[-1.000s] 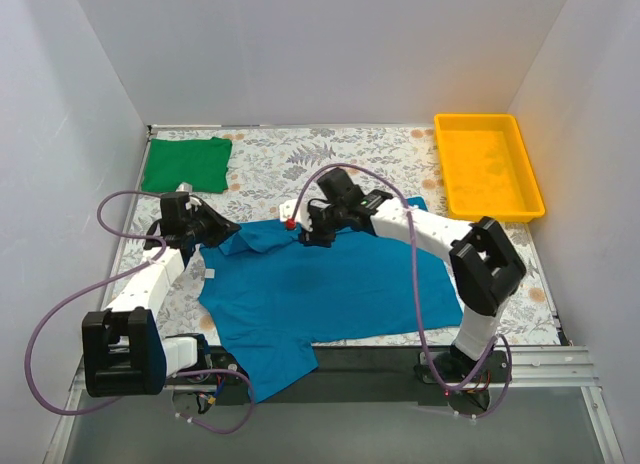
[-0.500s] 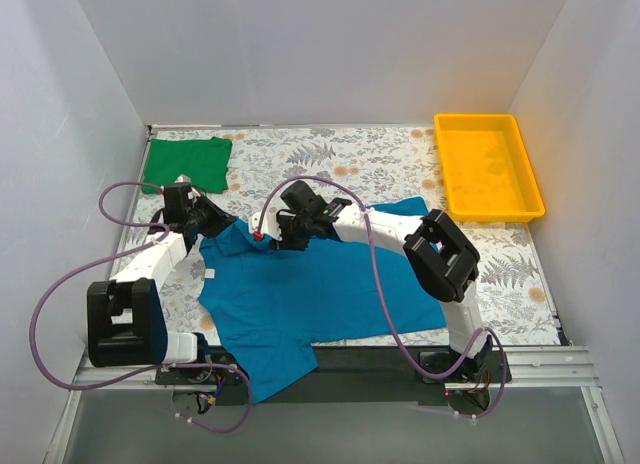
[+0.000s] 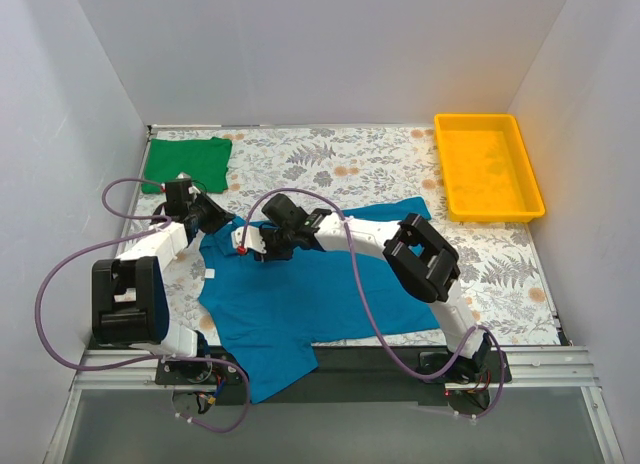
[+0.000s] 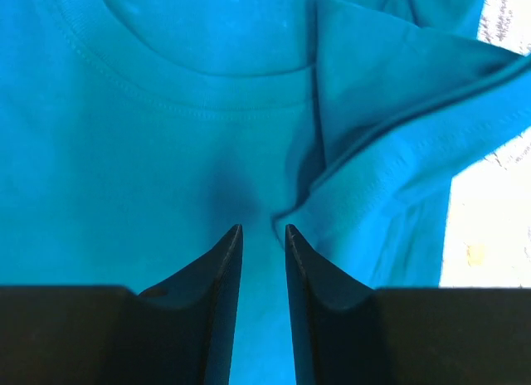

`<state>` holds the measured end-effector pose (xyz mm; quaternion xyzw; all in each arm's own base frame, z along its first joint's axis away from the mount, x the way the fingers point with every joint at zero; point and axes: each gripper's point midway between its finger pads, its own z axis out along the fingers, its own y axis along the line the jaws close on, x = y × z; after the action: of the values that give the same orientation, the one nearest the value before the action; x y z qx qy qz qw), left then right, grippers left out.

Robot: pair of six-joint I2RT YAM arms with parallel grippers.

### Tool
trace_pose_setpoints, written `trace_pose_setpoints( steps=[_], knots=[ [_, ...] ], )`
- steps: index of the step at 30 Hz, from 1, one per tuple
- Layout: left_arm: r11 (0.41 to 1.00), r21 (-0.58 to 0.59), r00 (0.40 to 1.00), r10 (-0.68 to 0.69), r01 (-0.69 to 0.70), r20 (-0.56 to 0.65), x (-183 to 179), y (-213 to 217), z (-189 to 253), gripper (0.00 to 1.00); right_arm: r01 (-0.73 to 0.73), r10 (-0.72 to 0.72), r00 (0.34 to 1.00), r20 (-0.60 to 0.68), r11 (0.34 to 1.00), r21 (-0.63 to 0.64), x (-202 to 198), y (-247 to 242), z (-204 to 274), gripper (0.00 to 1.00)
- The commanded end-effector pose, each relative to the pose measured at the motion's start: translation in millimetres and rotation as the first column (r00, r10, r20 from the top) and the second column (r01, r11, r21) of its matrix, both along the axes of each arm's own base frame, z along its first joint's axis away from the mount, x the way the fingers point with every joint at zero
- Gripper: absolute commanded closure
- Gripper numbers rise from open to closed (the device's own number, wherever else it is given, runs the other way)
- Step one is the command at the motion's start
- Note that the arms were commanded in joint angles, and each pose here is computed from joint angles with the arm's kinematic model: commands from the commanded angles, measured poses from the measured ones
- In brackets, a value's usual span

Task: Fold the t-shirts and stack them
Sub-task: Fold the tshirt

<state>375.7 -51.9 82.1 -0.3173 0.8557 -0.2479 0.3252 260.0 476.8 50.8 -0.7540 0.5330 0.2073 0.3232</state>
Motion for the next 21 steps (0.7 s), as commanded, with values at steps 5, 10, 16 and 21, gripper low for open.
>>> trace_pose_setpoints(
  steps=[5, 10, 16, 21],
  knots=[
    [1.0, 0.027, 0.998, -0.002, 0.0, 0.056, 18, 8, 13, 1.0, 0.012, -0.013, 1.0, 0.022, 0.999, 0.043, 12, 17, 9, 0.67],
    [1.0, 0.023, 0.998, -0.007, 0.005, 0.057, 18, 7, 13, 1.0, 0.021, -0.022, 1.0, 0.023, 0.999, 0.029, 14, 17, 3, 0.66],
    [1.0, 0.022, 0.998, -0.011, 0.009, 0.054, 18, 7, 12, 1.0, 0.029, -0.029, 0.999, 0.018, 0.999, 0.026, 16, 20, -2, 0.67],
    [1.0, 0.022, 0.998, -0.014, 0.013, 0.056, 18, 7, 12, 1.0, 0.039, -0.039, 0.999, 0.014, 0.999, 0.008, 20, 19, -13, 0.66]
  ],
)
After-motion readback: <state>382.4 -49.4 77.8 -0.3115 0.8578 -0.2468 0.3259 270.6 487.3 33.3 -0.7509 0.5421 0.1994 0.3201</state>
